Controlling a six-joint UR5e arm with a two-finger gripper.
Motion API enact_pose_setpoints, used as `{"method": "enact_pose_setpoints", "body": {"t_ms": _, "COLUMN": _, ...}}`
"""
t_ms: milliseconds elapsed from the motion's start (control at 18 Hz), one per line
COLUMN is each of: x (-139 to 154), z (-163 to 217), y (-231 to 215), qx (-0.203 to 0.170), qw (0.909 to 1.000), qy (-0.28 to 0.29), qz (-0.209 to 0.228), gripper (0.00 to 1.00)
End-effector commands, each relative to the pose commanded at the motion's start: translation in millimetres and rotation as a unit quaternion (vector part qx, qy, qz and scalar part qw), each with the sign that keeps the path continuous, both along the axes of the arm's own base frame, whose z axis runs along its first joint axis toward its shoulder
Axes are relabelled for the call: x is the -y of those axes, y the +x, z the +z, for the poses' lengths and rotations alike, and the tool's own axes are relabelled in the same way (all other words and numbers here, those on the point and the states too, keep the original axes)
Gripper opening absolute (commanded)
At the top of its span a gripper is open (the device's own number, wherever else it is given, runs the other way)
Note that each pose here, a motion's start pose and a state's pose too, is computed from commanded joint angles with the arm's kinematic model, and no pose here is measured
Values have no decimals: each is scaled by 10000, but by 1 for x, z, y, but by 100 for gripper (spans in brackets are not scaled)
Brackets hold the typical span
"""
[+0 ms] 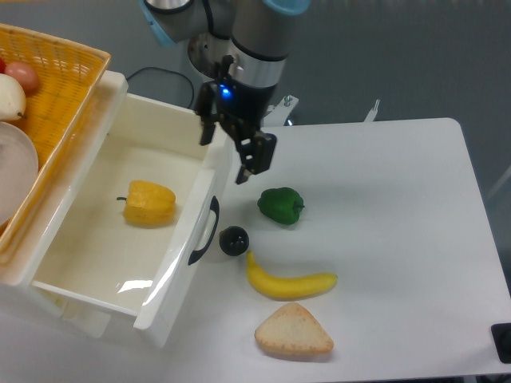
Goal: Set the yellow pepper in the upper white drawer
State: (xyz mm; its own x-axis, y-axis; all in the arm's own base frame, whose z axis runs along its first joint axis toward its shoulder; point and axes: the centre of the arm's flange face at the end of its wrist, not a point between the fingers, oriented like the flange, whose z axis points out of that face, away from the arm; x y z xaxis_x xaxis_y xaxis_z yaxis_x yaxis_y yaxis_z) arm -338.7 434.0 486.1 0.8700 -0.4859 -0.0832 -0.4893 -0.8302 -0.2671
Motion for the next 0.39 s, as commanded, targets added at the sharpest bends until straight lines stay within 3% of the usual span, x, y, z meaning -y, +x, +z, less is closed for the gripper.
{"method": "enact_pose_setpoints", "body": {"t_ms": 222, "x": 10, "z": -8, "y": -24, "qx": -379, "qw": 9984, "qy": -248, "qz": -340, "gripper": 100}}
{"method": "enact_pose_setpoints", "body": {"t_ms": 389, "x": 19, "z": -16, "y": -48, "qx": -479, "qw": 9984, "qy": -241, "qz": -171, "gripper": 100}}
